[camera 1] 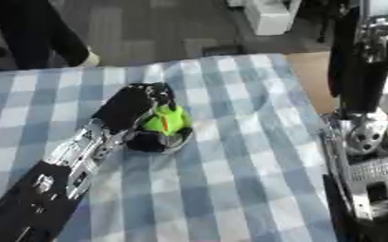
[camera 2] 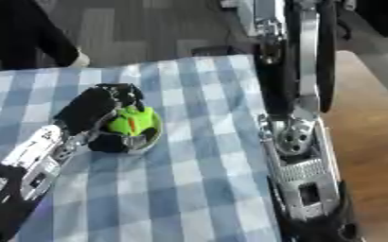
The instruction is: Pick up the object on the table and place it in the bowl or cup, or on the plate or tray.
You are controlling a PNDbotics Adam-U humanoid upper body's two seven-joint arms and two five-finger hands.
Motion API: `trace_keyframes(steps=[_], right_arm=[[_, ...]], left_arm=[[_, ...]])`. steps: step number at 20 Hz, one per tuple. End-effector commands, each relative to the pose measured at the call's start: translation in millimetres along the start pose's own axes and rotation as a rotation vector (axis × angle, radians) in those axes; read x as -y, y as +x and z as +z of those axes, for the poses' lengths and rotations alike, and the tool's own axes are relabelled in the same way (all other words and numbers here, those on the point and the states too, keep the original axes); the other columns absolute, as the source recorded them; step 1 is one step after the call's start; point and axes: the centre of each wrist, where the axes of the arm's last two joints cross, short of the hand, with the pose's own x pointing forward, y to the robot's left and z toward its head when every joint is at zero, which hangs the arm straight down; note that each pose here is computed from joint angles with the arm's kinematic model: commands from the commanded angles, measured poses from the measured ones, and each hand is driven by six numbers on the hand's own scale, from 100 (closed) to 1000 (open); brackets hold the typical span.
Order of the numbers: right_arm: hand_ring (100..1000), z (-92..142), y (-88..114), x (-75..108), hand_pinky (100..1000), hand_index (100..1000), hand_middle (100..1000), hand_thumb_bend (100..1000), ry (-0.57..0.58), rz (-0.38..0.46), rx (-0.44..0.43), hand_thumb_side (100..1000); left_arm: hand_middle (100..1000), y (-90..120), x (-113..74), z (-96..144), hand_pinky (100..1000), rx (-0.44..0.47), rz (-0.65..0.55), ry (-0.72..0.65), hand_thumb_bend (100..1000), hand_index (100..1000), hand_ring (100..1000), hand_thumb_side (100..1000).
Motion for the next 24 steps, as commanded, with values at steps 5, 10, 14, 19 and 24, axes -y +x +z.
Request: trace_keyframes(steps=[5,10,14,19,24], right_arm=[[457,-5.5,5.8,0.0,551,652,585,100,-0.006,-0.012,0.029,924],[457,-4.9,4.9,1.4,551,653,585,100,-0.011,-0.004,0.025,923],[457,-3.9,3.3,4.3,551,652,585,100,-0.015,0.014,0.017,923],[456,-1.0,-0.1,10.0,551,653,586,100,-0.013,0.046,-0.006,920],[455,4.1,-4.2,16.3,551,656,588,100,0.004,0.070,-0.045,916]], left_arm=[[694,2.0,-18.4,-10.2,628,0.022,-0.024,0.059,340,648,593,950],[701,-2.9,-59.0,-5.4,628,-0.027,-0.003,0.213,322,674,580,949],[654,-4.6,-109.6,25.1,564,-0.102,0.116,0.473,291,695,517,905],[608,9.0,-148.7,59.9,531,-0.132,0.347,0.814,283,705,496,885],[569,11.5,-152.8,64.5,472,-0.038,0.472,0.954,242,679,442,878]])
